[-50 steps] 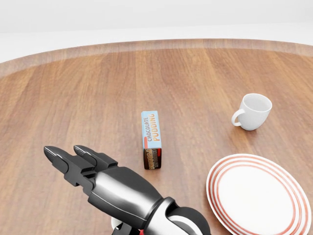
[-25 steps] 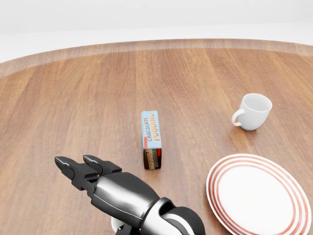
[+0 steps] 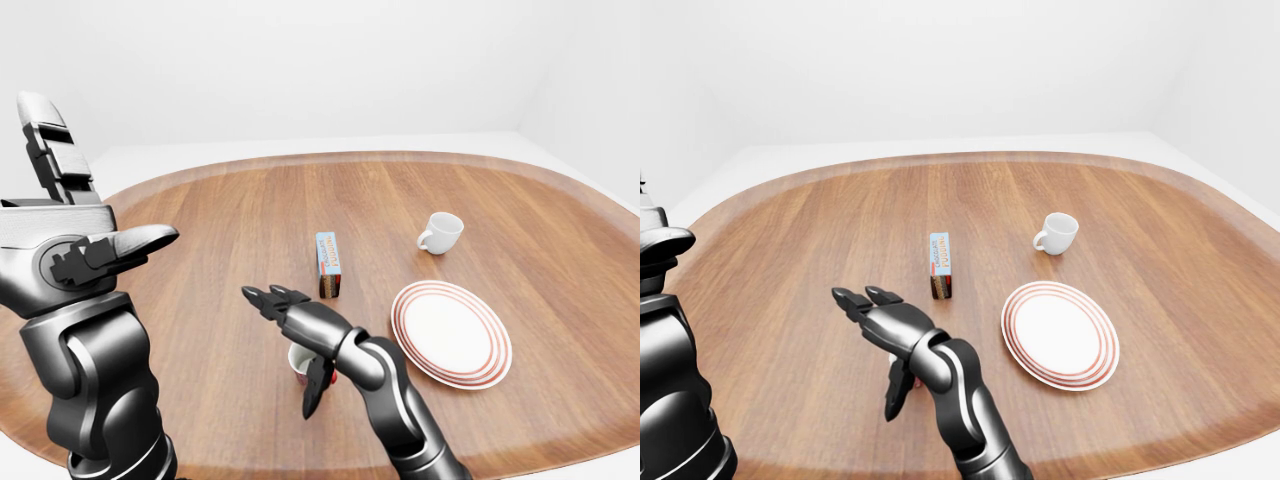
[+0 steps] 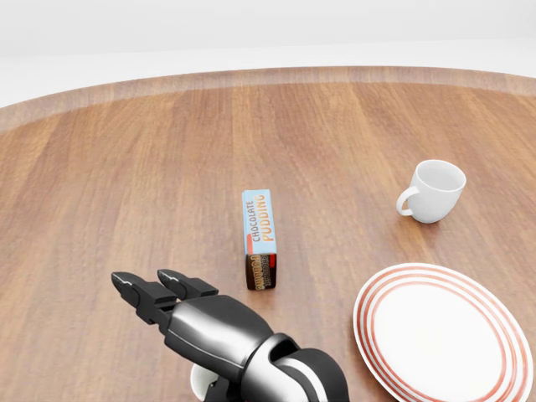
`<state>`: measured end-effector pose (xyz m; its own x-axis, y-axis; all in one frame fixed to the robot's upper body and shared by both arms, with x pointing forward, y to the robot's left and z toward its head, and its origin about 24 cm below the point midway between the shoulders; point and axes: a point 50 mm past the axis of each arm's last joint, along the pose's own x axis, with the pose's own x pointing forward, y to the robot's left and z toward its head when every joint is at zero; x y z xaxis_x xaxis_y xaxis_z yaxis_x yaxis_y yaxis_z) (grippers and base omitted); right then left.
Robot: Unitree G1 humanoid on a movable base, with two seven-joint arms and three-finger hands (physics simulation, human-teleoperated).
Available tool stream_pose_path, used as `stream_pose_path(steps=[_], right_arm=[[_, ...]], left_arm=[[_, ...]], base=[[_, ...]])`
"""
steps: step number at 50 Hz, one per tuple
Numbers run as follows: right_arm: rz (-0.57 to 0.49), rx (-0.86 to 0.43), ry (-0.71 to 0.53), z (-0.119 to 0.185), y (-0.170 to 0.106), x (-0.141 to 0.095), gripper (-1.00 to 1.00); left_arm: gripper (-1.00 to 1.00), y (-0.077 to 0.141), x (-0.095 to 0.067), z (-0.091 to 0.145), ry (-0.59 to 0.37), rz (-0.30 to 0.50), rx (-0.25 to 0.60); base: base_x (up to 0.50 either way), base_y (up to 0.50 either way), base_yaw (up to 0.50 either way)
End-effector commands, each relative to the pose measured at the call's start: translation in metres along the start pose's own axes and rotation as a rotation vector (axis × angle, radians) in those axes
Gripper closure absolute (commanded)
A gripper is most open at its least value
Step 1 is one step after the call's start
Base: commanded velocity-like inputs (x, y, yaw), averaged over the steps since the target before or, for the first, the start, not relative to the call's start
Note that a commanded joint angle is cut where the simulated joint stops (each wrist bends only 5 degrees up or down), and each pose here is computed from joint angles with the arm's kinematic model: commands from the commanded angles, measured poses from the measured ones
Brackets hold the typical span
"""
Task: Pick up the red mug and put it on the plate
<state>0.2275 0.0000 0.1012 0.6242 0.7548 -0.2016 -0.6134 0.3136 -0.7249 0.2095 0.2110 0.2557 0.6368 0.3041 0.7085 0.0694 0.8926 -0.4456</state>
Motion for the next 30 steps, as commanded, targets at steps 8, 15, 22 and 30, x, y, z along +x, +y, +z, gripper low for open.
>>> stream_pose_path(steps=[8,15,22,30], right_arm=[[0.041,0.011,0.082,-0.018,0.007,0.006,-1.00],[0.054,0.015,0.112,-0.026,0.007,0.008,-1.00],[0.074,0.026,0.137,-0.032,0.009,0.011,-1.00],[0.087,0.032,0.158,-0.038,0.010,0.014,-1.00]], left_arm=[[-1.00,0.001,0.000,0.000,0.000,0.001,0.000],[-1.00,0.001,0.000,0.001,0.000,0.001,-0.002],[-1.00,0.001,0.000,0.000,0.002,0.002,0.000],[-1.00,0.001,0.001,0.000,0.001,0.002,-0.002]], base=[[0.00,0.00,0.00],[0.00,0.00,0.00],[0.00,0.00,0.00],[0.00,0.00,0.00]])
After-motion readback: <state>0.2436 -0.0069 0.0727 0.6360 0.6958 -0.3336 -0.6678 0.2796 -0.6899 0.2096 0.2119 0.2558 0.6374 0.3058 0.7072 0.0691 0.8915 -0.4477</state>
